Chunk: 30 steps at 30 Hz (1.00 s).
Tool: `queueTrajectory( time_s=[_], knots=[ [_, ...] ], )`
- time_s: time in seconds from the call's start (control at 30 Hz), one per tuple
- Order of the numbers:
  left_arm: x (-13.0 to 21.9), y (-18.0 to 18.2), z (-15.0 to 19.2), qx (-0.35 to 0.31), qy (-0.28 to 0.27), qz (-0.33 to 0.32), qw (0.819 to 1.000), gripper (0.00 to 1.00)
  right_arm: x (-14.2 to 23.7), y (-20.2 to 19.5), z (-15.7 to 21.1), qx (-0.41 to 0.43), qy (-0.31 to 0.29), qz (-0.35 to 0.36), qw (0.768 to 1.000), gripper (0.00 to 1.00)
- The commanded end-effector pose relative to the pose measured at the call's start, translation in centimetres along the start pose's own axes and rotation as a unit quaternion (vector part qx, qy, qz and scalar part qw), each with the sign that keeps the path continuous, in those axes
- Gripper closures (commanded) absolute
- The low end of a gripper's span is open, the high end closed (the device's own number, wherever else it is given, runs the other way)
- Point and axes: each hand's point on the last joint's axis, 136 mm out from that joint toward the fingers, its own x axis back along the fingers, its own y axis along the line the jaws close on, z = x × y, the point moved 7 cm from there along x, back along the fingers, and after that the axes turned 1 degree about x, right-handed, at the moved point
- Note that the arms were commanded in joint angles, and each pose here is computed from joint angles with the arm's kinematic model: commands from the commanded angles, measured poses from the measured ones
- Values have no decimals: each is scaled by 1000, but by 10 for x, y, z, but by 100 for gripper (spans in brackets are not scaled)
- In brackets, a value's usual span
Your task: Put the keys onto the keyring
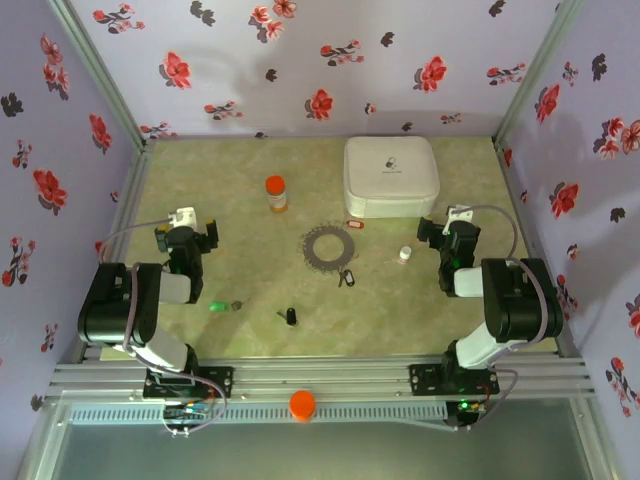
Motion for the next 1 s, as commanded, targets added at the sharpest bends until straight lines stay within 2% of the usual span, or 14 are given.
queueTrajectory(
  time_s=[0.0, 0.97],
  knots=[
    [-2, 2, -9, 13, -13, -1, 1000, 0, -2, -1, -9, -9, -13, -1, 1000, 1],
    [-3, 5, -10, 19, -13, -10, 1000, 0, -2, -1, -9, -14, -11, -5, 1000, 1]
  ],
)
